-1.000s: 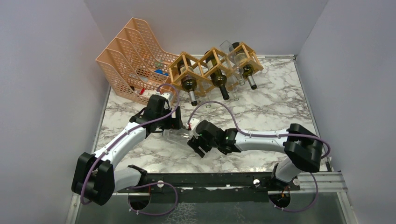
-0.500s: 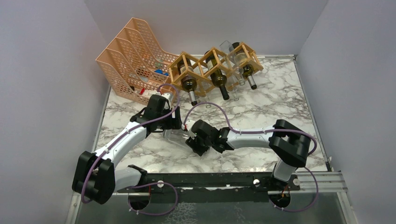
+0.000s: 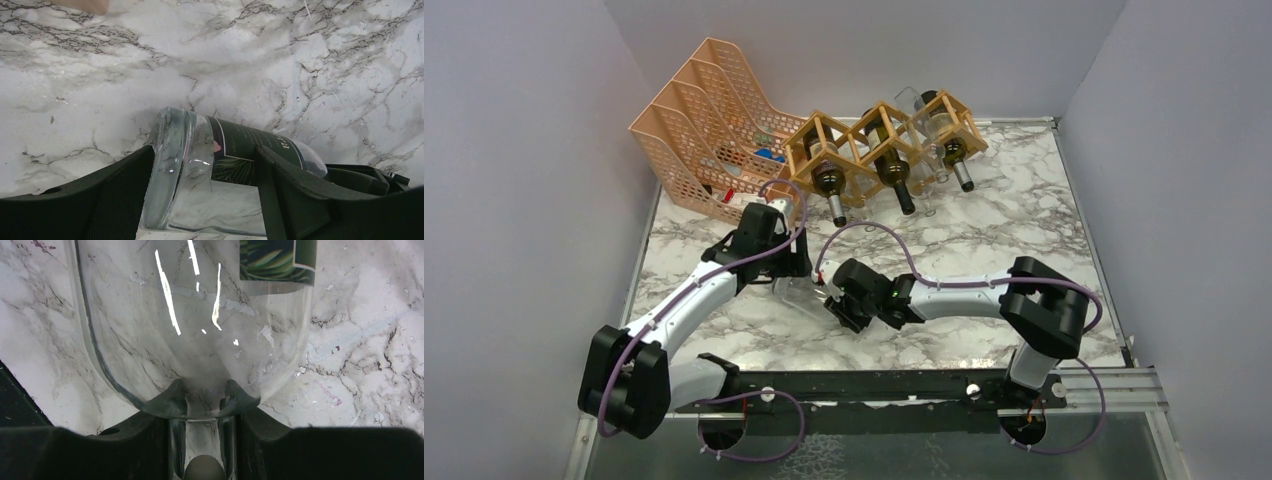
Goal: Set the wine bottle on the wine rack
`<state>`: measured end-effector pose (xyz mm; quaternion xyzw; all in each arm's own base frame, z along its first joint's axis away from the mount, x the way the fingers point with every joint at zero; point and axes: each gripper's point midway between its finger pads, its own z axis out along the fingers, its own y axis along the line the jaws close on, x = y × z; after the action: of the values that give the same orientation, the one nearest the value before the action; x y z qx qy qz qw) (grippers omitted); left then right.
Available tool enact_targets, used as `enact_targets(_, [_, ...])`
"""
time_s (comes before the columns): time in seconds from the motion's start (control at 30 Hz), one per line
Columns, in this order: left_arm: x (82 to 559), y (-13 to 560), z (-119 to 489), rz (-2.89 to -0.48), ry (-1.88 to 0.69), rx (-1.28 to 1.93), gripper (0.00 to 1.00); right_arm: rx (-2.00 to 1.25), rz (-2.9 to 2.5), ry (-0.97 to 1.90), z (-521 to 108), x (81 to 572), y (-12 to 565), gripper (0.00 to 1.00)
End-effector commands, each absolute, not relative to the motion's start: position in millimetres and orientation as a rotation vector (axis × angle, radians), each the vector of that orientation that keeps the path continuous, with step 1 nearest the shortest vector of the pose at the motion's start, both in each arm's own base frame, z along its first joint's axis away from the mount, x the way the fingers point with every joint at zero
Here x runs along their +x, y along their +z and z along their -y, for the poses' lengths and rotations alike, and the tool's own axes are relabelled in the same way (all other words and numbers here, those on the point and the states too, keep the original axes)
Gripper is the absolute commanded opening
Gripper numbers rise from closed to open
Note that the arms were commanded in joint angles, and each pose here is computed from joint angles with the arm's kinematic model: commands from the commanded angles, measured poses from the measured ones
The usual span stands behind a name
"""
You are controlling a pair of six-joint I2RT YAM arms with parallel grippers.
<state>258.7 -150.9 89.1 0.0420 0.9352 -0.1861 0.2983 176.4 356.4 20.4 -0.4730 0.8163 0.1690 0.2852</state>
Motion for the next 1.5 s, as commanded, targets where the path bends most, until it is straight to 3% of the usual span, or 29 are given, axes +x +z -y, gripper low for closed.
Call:
enact_targets(0.0, [246.3,106.2,158.8,-2.485,-0.560,0.081,0.77,-1.160,-2.117,0.523,-371.5,187.3,51.0,0.01])
enact_targets(0.17, [261.5,131.4,140.8,-2.379,-0.452,-0.036,0.85,-1.126,-2.074,0.597,-366.5,178.7,83.5,0.01])
enact_targets(0.43, [276.5,191.4,117.7,-2.182,-0.363,-0.148,0.87,-1.069,-2.013,0.667,-354.1,170.3,130.3,0.01])
enact_targets(0.73, [273.3,265.2,95.9,-2.014,-0.342,-0.275,0.99,-0.873,-1.893,0.745,-347.6,177.3,223.2,0.01])
enact_targets(0.93, [266.2,297.7,77.9,-1.942,-0.321,-0.406,0.99,-0.660,-1.850,0.722,-335.5,195.3,285.9,0.01])
enact_targets(1.2, [259.3,284.8,85.0,-1.988,-0.311,-0.238,0.99,-0.413,-1.761,0.640,-326.4,229.9,368.4,0.01])
enact_targets(1.47, [261.9,258.8,97.0,-2.000,-0.341,-0.131,0.99,-0.216,-1.809,0.537,-329.2,301.3,397.7,0.01])
